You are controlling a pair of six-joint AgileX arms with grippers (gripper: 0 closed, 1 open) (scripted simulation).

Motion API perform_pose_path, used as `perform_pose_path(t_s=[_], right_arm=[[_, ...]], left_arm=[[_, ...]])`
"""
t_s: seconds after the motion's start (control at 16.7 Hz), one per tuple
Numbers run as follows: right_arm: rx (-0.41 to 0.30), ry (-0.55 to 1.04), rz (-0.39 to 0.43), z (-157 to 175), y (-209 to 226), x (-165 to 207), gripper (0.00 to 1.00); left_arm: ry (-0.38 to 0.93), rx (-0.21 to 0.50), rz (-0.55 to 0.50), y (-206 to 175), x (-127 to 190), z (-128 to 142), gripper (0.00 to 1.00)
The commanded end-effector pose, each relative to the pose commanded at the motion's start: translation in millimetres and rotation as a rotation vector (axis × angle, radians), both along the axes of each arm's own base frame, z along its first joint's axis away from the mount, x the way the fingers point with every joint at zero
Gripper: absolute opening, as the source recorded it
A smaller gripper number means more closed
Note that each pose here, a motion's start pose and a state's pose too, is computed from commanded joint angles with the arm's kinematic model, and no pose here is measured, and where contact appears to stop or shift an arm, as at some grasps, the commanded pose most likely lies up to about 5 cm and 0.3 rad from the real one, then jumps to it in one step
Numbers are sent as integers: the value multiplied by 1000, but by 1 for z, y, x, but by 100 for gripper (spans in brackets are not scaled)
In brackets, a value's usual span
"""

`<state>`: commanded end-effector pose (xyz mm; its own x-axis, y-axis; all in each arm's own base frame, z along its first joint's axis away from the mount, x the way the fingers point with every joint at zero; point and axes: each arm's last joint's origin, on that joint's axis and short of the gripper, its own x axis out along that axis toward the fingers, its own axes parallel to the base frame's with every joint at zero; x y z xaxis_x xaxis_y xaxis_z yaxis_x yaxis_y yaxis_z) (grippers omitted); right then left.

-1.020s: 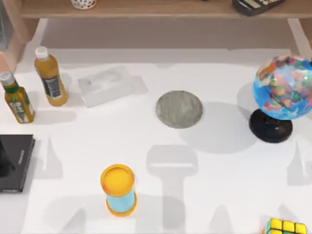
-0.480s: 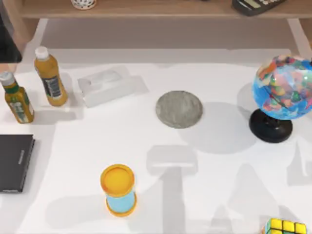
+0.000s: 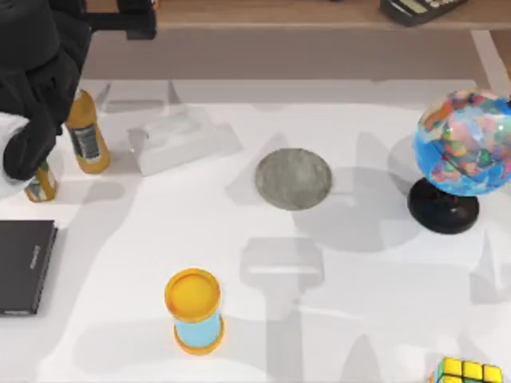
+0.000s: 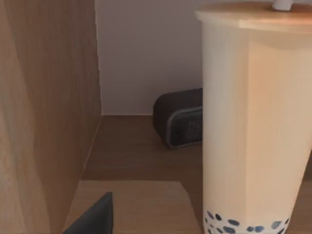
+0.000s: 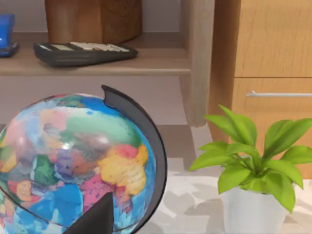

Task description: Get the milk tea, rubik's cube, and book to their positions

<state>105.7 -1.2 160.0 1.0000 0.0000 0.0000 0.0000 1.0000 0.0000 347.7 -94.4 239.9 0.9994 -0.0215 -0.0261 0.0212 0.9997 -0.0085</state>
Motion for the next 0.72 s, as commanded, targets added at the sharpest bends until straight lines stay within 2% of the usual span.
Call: perform_pose_path(t_s=[0.24, 0.72], right_arm=[[0, 0, 0, 0, 0, 0, 100], [0, 0, 0, 0, 0, 0, 100]], left_arm=[[-17, -2, -4, -23, 35, -13, 100], [-22, -4, -3, -25, 43, -14, 100]])
